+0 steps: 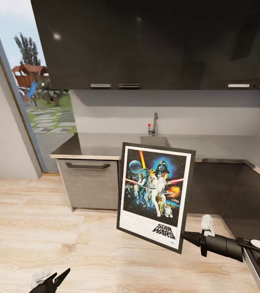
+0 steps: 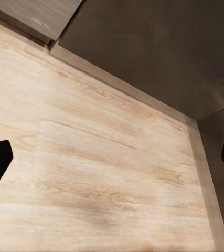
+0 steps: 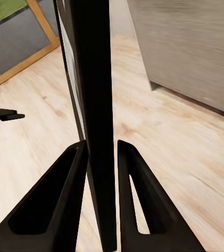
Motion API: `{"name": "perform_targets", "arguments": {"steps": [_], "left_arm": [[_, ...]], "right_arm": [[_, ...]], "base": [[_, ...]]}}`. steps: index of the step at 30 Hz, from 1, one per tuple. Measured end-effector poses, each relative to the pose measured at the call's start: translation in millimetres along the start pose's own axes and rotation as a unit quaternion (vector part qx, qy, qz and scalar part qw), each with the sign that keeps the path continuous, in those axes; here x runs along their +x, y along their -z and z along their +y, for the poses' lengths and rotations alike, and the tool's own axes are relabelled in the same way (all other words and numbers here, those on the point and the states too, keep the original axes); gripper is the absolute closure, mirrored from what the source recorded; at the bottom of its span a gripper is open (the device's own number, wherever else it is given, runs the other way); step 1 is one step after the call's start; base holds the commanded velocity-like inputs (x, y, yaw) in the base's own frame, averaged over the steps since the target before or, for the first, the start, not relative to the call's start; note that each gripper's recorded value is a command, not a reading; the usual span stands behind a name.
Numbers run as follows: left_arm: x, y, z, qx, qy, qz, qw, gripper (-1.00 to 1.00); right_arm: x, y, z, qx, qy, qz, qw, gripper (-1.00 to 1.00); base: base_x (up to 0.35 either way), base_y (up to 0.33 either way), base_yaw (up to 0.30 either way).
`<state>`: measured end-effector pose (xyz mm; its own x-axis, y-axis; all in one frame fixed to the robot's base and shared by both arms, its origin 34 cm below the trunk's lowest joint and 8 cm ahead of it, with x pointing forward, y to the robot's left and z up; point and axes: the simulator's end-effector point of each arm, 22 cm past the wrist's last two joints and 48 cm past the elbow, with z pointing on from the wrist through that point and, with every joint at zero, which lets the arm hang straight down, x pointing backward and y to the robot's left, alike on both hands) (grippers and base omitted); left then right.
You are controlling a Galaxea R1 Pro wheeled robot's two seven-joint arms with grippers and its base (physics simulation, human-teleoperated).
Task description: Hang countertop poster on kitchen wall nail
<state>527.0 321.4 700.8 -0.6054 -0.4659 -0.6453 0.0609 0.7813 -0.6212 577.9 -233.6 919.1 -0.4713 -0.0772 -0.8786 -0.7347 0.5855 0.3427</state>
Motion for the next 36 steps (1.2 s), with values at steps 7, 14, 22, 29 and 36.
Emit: {"name": "perform_targets", "arguments": {"steps": [7, 14, 22, 29, 36], "left_arm": [[0.0, 0.0, 0.1, 0.0, 0.0, 0.0, 1.0, -1.0], [-0.1, 0.2, 1.0, -0.002, 0.0, 0.0, 1.0, -1.0], [0.1, 0.3, 0.9, -0.002, 0.001, 0.0, 1.0, -1.0], [0.2, 0.1, 1.0, -0.002, 0.0, 0.001, 1.0, -1.0], [0.2, 0.1, 1.1, -0.002, 0.0, 0.0, 1.0, -1.0]], "right_arm": [[-0.1, 0.1, 0.0, 0.0, 0.0, 0.0, 1.0, 1.0], [0.0, -0.3, 0.4, -0.001, 0.0, 0.0, 1.0, 1.0], [-0.1, -0.2, 0.3, 0.0, 0.0, 0.0, 1.0, 1.0], [-0.1, -0.3, 0.2, 0.0, 0.0, 0.0, 1.0, 1.0], [-0.2, -0.4, 0.2, 0.0, 0.0, 0.0, 1.0, 1.0]], "base": [[0.0, 0.29, 0.024], [0.027, 0.29, 0.235], [0.13, 0.285, 0.274], [0.1, 0.15, 0.279], [0.01, 0.014, 0.279]]}}
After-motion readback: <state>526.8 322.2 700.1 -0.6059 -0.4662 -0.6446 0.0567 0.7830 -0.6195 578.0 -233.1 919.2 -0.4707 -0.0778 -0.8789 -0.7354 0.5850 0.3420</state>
